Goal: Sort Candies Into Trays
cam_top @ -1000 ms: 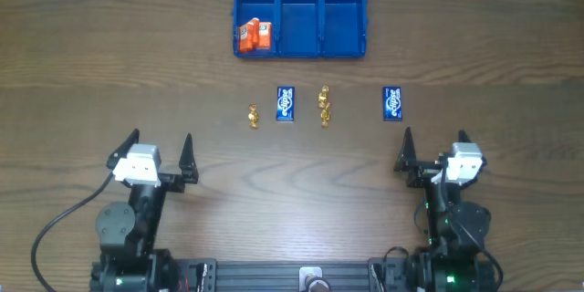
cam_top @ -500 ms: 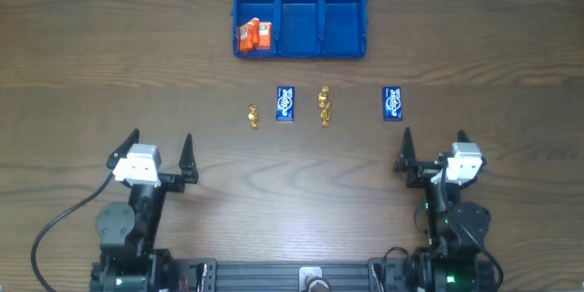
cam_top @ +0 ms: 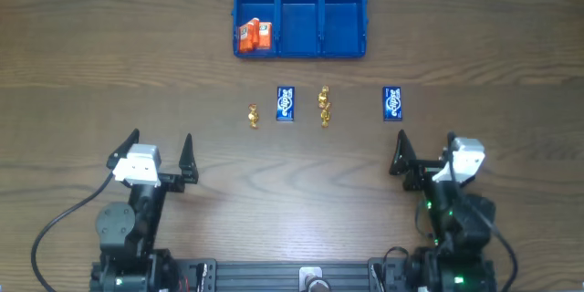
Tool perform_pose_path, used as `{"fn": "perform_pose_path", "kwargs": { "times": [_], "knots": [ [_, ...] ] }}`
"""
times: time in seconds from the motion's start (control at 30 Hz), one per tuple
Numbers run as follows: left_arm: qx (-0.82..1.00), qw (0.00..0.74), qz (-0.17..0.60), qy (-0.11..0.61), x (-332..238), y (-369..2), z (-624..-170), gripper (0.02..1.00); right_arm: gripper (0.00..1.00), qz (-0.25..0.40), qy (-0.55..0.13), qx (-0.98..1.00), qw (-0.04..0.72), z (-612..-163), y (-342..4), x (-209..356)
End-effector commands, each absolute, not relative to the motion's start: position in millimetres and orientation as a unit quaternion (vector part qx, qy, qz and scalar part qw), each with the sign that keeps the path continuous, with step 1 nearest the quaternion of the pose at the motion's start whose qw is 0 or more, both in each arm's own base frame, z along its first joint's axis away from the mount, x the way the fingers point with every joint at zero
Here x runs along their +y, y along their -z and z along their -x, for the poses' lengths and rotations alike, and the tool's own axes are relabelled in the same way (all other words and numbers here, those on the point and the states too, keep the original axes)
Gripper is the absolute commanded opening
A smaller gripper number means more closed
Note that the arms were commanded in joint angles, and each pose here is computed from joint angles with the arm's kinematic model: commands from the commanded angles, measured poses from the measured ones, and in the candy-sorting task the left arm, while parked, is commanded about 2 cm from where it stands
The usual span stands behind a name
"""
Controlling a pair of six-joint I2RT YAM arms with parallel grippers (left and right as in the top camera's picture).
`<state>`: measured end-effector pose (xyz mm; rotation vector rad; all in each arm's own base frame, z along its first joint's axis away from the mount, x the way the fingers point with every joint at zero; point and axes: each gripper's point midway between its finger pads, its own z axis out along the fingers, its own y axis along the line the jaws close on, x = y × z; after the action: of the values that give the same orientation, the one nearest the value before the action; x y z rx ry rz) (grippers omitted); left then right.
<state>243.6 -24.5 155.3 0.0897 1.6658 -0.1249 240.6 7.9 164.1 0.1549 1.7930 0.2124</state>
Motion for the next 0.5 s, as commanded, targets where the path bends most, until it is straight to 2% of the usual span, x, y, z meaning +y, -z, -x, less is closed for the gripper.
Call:
{"fn": "perform_pose_path", "kwargs": {
  "times": [0.03,0.27,0.4,0.5],
  "knots": [
    [0.754,0.652,-0.045,0.058,-26,-140,-242,0.998,0.998,-0.068,-0.108,0.798,0.589,-242,-226,14],
    [0.754,0.652,-0.045,0.058,-26,-140,-242,0.998,1.000,-0.070,-0.091,0.872,0.475,-263,-269,13],
    [0.754,0.652,-0.045,0.058,-26,-140,-242,0.998,1.000,-0.081,-0.085,0.920,0.374,-277,-262,12],
    [0.754,0.652,-0.045,0.058,-26,-140,-242,0.998,0.998,-0.069,-0.072,0.955,0.278,-292,-239,12]
  ]
}}
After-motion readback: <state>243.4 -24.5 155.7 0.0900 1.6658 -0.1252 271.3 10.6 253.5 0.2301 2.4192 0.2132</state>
